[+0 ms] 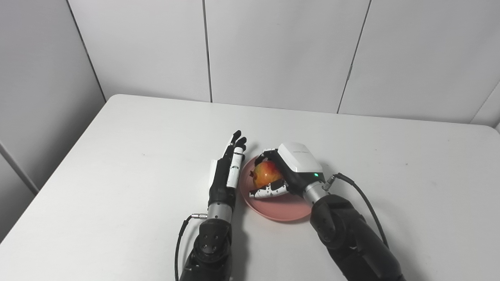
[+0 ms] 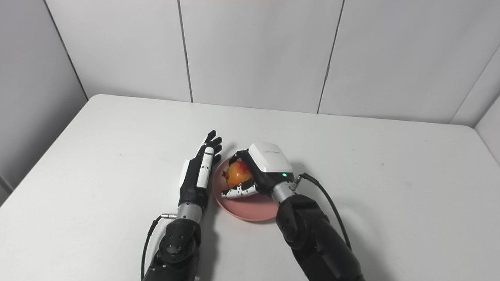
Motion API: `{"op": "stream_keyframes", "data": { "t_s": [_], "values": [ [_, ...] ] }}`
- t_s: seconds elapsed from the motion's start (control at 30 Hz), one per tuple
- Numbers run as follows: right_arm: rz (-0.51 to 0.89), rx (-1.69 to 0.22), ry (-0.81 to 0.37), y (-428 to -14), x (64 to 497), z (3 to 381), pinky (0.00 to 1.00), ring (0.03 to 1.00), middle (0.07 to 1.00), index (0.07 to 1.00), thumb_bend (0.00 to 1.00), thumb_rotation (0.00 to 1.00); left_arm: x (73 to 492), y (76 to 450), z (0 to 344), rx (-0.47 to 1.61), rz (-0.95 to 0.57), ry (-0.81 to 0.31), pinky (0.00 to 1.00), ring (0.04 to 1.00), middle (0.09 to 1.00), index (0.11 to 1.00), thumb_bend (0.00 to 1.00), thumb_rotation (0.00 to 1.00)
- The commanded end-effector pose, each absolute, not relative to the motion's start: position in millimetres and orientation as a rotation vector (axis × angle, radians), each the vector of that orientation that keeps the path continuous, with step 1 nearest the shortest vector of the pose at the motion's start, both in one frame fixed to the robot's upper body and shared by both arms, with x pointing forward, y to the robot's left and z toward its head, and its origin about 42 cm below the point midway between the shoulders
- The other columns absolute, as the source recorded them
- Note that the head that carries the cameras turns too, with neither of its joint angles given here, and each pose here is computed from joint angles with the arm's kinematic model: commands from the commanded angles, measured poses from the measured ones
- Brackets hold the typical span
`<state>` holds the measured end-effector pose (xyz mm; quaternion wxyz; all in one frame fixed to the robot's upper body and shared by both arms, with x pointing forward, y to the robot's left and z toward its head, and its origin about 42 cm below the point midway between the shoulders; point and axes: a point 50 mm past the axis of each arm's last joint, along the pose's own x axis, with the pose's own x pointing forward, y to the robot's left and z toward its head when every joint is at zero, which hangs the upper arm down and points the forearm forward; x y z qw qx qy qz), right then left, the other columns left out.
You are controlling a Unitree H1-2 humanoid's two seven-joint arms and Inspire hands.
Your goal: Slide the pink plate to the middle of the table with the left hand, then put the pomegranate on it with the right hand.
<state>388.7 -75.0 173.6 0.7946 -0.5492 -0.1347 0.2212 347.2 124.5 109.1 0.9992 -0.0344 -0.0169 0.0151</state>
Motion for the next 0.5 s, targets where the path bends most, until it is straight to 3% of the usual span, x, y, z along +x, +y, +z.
{"op": "stream_keyframes", "data": {
  "t_s": [0.0, 0.3, 0.43, 0.47],
  "values": [
    [0.458, -1.228, -0.378, -74.1, 396.6, 188.0, 0.34, 0.408, 0.476, 0.615, 0.41, 0.28, 355.6, 117.9, 119.0, -0.083, 0.028, -0.054, 0.91, 0.925, 0.918, 0.910, 0.40, 1.00],
    [0.420, -1.288, -0.420, -79.8, 396.8, 184.4, 0.41, 0.438, 0.474, 0.574, 0.45, 0.30, 355.8, 117.8, 119.1, -0.082, 0.025, -0.054, 0.91, 0.922, 0.918, 0.911, 0.40, 1.00],
    [0.419, -1.293, -0.415, -82.2, 395.5, 187.6, 0.42, 0.443, 0.487, 0.578, 0.51, 0.33, 356.5, 118.1, 118.6, -0.089, 0.023, -0.056, 0.89, 0.918, 0.916, 0.908, 0.40, 1.00],
    [0.419, -1.294, -0.412, -82.8, 395.1, 188.8, 0.40, 0.420, 0.475, 0.571, 0.56, 0.35, 356.5, 118.1, 118.6, -0.092, 0.022, -0.054, 0.89, 0.917, 0.917, 0.910, 0.40, 1.00]
  ]
}}
